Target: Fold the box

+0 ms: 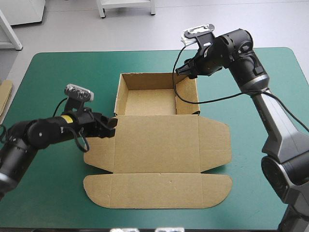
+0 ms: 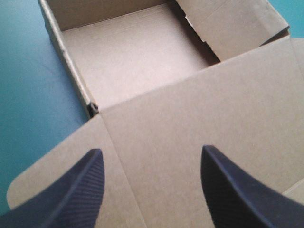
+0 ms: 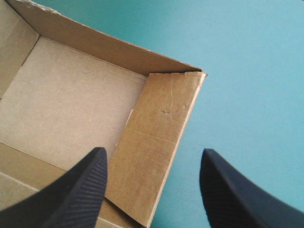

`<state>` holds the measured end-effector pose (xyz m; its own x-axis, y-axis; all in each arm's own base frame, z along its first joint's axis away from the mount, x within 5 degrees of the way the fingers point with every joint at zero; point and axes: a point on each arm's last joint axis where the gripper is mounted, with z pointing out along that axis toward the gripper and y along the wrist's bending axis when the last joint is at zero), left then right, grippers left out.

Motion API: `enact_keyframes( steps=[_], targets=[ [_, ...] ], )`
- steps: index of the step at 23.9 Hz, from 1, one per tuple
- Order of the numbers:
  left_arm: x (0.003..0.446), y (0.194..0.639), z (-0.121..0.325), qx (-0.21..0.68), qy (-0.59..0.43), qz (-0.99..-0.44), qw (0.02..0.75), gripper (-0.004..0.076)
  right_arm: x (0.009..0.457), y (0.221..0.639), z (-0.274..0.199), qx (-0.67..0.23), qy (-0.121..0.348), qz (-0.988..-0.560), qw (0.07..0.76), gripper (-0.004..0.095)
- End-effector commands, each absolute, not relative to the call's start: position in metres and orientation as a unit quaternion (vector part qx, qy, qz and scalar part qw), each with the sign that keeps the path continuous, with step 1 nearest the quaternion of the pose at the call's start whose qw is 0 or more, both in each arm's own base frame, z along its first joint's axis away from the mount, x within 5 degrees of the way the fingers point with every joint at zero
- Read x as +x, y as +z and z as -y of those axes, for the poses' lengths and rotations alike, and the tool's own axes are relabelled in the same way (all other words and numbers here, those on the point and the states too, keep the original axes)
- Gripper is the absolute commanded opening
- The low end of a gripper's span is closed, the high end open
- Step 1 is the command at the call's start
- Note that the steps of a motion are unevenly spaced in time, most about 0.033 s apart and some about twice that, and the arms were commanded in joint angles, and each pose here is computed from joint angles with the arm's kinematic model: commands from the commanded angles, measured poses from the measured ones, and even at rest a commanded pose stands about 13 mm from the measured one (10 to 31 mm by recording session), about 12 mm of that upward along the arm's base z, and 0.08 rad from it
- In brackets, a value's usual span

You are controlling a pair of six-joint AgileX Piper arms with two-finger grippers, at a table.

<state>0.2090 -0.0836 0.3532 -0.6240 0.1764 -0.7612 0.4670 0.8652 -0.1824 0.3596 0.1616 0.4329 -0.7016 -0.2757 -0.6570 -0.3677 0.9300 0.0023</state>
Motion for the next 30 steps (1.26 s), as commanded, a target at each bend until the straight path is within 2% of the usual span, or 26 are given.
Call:
enact_keyframes(
  steps=[1,5,10,12,15,17,19,30],
  targets=[
    [0.182,0.353,0.074,0.155,-0.193,-0.855,0.457,0.0426,0.342,0.462,-0.151,-0.171,0.072,-0.905,0.382,0.0536],
    [0.153,0.347,0.064,0.155,-0.181,-0.836,0.494,0.0426,0.343,0.463,-0.151,-0.159,0.077,-0.904,0.389,0.0534],
    [0.132,0.353,0.055,0.154,-0.166,-0.799,0.557,0.0426,0.352,0.470,-0.155,-0.144,0.096,-0.879,0.444,0.0544],
    [0.128,0.353,0.054,0.154,-0.166,-0.795,0.562,0.0426,0.362,0.454,-0.157,-0.132,0.078,-0.895,0.419,0.0573],
    [0.128,0.352,0.054,0.156,-0.167,-0.798,0.558,0.0426,0.384,0.409,-0.162,-0.106,0.043,-0.936,0.332,0.0654],
    [0.127,0.352,0.054,0.156,-0.167,-0.798,0.557,0.0426,0.393,0.393,-0.167,-0.086,0.049,-0.946,0.309,0.0658],
    [0.127,0.352,0.054,0.156,-0.167,-0.798,0.557,0.0426,0.399,0.380,-0.173,-0.081,0.064,-0.952,0.289,0.0658],
    [0.127,0.352,0.054,0.157,-0.168,-0.799,0.555,0.0423,0.420,0.334,-0.184,-0.086,0.052,-0.965,0.240,0.0658]
  ],
)
